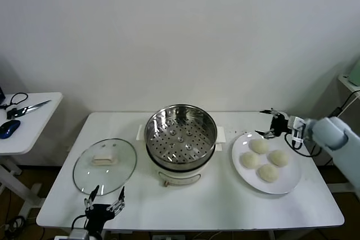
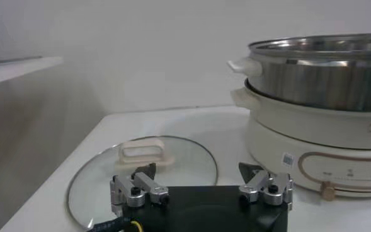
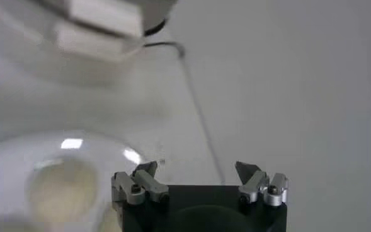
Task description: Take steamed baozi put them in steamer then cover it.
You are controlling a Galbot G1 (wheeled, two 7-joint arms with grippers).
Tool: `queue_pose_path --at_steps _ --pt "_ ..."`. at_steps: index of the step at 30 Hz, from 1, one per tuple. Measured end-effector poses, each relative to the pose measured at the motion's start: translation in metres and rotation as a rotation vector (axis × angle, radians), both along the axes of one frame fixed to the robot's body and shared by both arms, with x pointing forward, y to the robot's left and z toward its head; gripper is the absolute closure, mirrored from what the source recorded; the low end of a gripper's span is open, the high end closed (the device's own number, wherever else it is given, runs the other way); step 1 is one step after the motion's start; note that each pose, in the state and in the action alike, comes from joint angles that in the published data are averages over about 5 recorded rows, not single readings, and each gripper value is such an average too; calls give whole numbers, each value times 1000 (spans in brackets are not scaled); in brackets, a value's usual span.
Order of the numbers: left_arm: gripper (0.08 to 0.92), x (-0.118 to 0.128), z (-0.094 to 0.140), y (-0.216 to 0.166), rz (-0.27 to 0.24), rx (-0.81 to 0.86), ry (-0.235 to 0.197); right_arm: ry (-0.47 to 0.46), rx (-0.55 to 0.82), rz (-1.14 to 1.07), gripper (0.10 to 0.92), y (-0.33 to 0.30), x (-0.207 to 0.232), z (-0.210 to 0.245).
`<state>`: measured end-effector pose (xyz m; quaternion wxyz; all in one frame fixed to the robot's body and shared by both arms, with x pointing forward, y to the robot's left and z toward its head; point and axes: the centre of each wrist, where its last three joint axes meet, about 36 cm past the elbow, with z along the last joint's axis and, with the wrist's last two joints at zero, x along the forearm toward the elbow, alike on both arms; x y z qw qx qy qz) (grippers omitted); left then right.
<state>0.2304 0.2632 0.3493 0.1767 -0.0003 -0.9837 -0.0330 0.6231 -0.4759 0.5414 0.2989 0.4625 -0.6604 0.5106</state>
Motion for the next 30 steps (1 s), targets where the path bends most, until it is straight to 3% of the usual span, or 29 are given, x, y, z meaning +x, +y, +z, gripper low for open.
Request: queue_pose_path --at_steps 11,30 --pt "177 2 1 -8 -17 -2 -2 201 -79 -6 200 9 33 -10" --pt "177 -2 -4 -10 -7 -11 7 274 -210 -3 200 47 77 -62"
